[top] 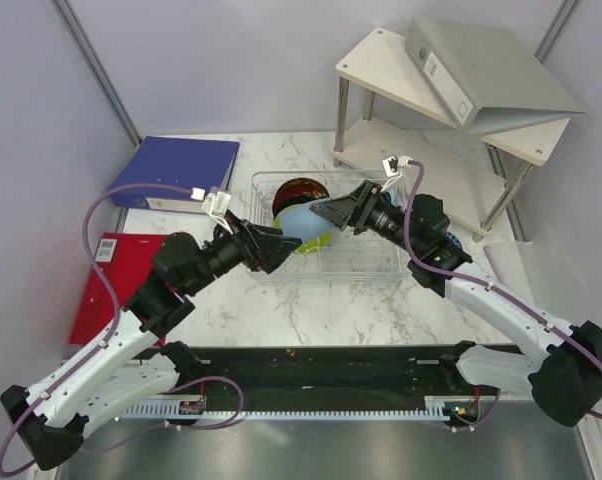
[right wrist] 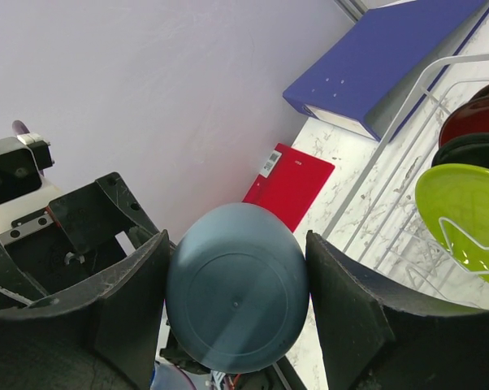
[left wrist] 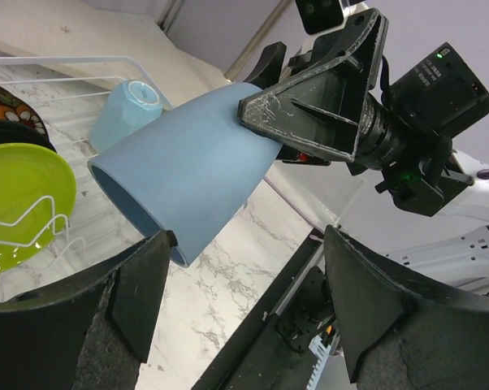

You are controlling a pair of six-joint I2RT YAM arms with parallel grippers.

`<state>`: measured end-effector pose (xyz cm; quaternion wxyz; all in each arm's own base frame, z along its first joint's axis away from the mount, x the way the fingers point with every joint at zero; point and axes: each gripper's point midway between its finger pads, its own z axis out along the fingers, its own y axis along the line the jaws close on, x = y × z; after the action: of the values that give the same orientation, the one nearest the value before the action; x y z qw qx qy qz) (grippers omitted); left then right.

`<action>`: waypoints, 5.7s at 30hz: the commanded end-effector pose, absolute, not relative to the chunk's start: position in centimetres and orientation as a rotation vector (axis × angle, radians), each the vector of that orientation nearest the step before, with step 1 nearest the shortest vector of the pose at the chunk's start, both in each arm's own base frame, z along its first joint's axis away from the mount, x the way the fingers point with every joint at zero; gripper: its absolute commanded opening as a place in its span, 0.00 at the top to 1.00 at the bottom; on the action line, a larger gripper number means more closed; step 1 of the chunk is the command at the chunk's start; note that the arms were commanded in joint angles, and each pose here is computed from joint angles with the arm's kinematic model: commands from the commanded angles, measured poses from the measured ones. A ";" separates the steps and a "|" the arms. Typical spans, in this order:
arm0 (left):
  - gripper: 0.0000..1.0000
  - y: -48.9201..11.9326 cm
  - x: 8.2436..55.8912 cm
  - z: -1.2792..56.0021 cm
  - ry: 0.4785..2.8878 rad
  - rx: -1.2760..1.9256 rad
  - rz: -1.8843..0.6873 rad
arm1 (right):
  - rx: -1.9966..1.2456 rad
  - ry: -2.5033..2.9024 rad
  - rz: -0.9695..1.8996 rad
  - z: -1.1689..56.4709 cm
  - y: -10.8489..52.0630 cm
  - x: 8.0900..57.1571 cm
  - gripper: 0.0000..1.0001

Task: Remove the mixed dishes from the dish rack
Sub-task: Place the cup at the center of the board, then pick up the cup from the dish rack.

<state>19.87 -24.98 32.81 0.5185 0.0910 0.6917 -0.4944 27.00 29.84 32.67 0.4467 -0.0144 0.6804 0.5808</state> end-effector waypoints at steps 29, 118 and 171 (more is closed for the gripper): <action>0.98 -26.6 17.8 33.8 1.574 0.289 -1.373 | -0.174 1.605 1.695 33.3 32.9 23.3 1.00; 0.01 -12.7 30.7 32.0 1.919 -0.209 -0.533 | 0.173 2.115 -0.299 18.1 14.9 39.7 0.02; 0.05 -11.5 27.1 26.4 1.930 -0.254 -0.532 | 0.217 2.110 0.017 18.2 16.2 41.4 1.00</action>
<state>26.52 -11.04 24.91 0.5143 -0.1002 0.8266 -0.2052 41.77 13.38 10.74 0.4216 0.0829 0.8999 -0.0740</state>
